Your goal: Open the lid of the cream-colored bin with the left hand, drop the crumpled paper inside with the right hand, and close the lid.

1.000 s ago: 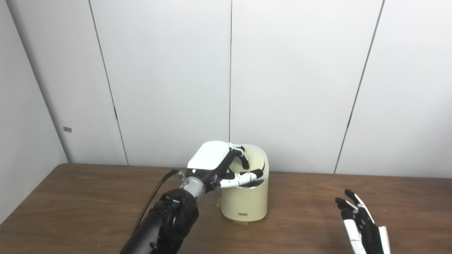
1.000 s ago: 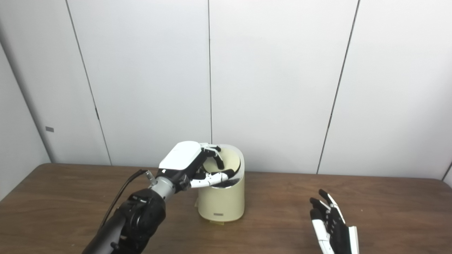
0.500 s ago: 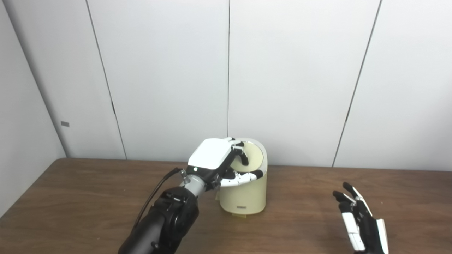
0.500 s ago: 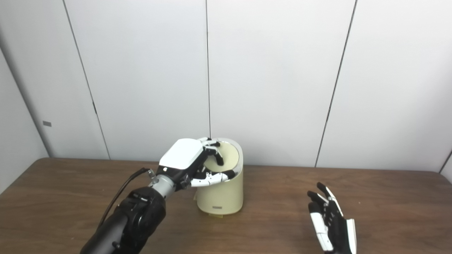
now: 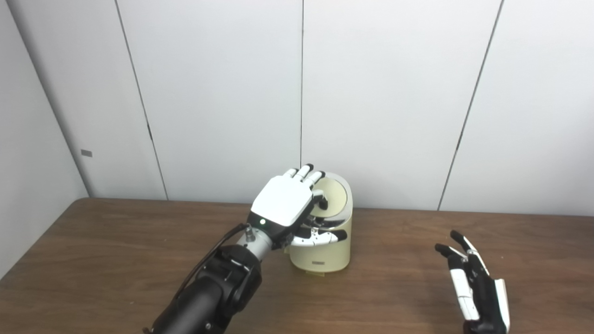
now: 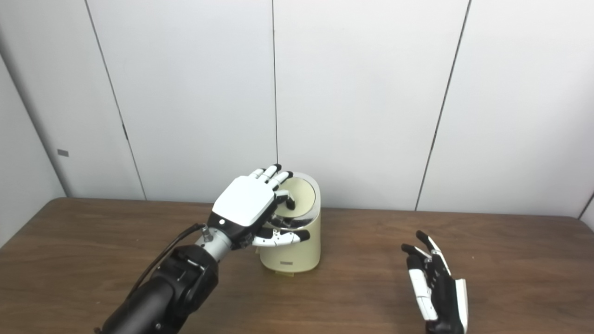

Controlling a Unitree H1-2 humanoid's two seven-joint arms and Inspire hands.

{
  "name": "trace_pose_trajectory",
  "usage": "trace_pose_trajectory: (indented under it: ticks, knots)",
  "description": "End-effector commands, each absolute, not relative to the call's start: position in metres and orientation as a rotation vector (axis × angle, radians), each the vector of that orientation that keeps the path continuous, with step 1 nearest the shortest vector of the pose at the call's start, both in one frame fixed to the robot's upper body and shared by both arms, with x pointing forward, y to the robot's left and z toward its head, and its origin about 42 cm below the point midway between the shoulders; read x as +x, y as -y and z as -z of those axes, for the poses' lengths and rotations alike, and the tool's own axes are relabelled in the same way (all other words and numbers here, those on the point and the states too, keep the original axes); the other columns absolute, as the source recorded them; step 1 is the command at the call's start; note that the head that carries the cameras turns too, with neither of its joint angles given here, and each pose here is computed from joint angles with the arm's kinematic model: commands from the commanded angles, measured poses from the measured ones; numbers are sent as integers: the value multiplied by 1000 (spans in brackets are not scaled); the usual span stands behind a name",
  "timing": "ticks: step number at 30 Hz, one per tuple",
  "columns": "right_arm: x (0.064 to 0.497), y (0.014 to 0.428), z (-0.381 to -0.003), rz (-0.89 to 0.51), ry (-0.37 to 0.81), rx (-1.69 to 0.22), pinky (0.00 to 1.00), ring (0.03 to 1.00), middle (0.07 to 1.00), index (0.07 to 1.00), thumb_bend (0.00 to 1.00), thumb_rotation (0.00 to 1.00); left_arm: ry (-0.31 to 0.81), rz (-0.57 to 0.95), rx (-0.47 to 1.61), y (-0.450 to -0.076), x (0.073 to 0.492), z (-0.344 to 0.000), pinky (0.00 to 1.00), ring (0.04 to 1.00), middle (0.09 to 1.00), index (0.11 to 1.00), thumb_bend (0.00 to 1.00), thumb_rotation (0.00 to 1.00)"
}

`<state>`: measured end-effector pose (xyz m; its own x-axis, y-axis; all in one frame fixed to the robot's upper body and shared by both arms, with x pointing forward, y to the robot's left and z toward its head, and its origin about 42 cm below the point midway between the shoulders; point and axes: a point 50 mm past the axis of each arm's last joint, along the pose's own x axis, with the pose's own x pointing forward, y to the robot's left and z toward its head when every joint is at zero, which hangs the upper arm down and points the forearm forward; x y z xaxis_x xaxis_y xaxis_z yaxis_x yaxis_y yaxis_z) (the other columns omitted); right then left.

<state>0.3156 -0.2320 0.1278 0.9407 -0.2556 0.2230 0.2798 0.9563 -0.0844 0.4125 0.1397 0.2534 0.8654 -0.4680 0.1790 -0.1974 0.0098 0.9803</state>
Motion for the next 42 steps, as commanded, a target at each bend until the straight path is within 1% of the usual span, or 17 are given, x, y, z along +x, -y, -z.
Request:
trace_pose_trajectory:
  ticks: [1, 3, 5, 8, 13, 15, 17, 22, 26, 30, 32, 34, 35, 38, 40, 41, 42]
  knots:
    - [325, 233, -146, 276, 294, -107, 879, 811, 731, 853, 546, 859, 471, 203, 1599, -154, 416, -254, 951, 1000, 963, 705, 613, 914]
    - [325, 234, -147, 268, 288, -119, 878, 811, 729, 854, 541, 860, 463, 183, 1541, -155, 415, -255, 947, 1000, 959, 709, 601, 905]
    - [325, 234, -148, 255, 279, -140, 866, 797, 727, 854, 542, 860, 471, 145, 1438, -157, 412, -258, 906, 968, 929, 720, 572, 810]
    - [325, 234, -150, 243, 273, -165, 840, 782, 727, 852, 552, 852, 455, 77, 1158, -162, 403, -264, 844, 922, 896, 776, 520, 702]
    - [325, 231, -152, 223, 257, -185, 789, 771, 732, 838, 561, 843, 416, 33, 737, -171, 389, -266, 827, 911, 914, 888, 504, 800]
    - [324, 230, -152, 214, 251, -188, 775, 770, 735, 826, 565, 841, 417, 36, 567, -176, 383, -266, 832, 893, 909, 918, 472, 773]
    - [324, 229, -152, 206, 246, -198, 763, 771, 740, 819, 575, 846, 425, 27, 445, -181, 378, -266, 856, 892, 909, 954, 452, 791]
    - [325, 230, -152, 197, 240, -198, 766, 779, 747, 813, 582, 846, 433, -16, 293, -196, 365, -260, 818, 862, 895, 990, 499, 813]
    - [326, 231, -152, 181, 240, -169, 775, 790, 760, 834, 570, 832, 397, -63, 232, -217, 341, -241, 850, 869, 887, 964, 437, 788]
    - [327, 231, -153, 157, 241, -110, 788, 812, 788, 854, 538, 793, 318, -88, 197, -239, 319, -212, 871, 884, 898, 964, 500, 874]
    - [327, 231, -154, 146, 243, -108, 790, 821, 800, 859, 532, 793, 261, -84, 207, -249, 309, -197, 871, 894, 900, 960, 470, 873]
    - [326, 231, -155, 136, 241, -133, 788, 830, 813, 867, 526, 827, 208, -77, 206, -255, 301, -183, 902, 915, 915, 945, 438, 856]
    - [325, 231, -155, 132, 239, -141, 792, 833, 818, 868, 524, 842, 182, -69, 197, -258, 298, -178, 932, 924, 924, 945, 449, 850]
    - [319, 231, -155, 96, 209, -125, 827, 868, 863, 892, 527, 889, 130, -40, 125, -262, 288, -163, 985, 967, 965, 972, 445, 828]
    - [316, 231, -157, 65, 186, -108, 866, 904, 905, 922, 515, 917, 115, -25, 90, -263, 283, -157, 997, 994, 992, 995, 435, 841]
    - [313, 231, -157, 47, 170, -91, 938, 955, 953, 959, 514, 947, 104, -22, 71, -262, 280, -153, 1000, 999, 998, 999, 416, 902]
    - [311, 231, -158, 34, 156, -77, 946, 961, 958, 962, 515, 949, 98, -20, 49, -262, 277, -150, 1000, 999, 999, 999, 415, 909]
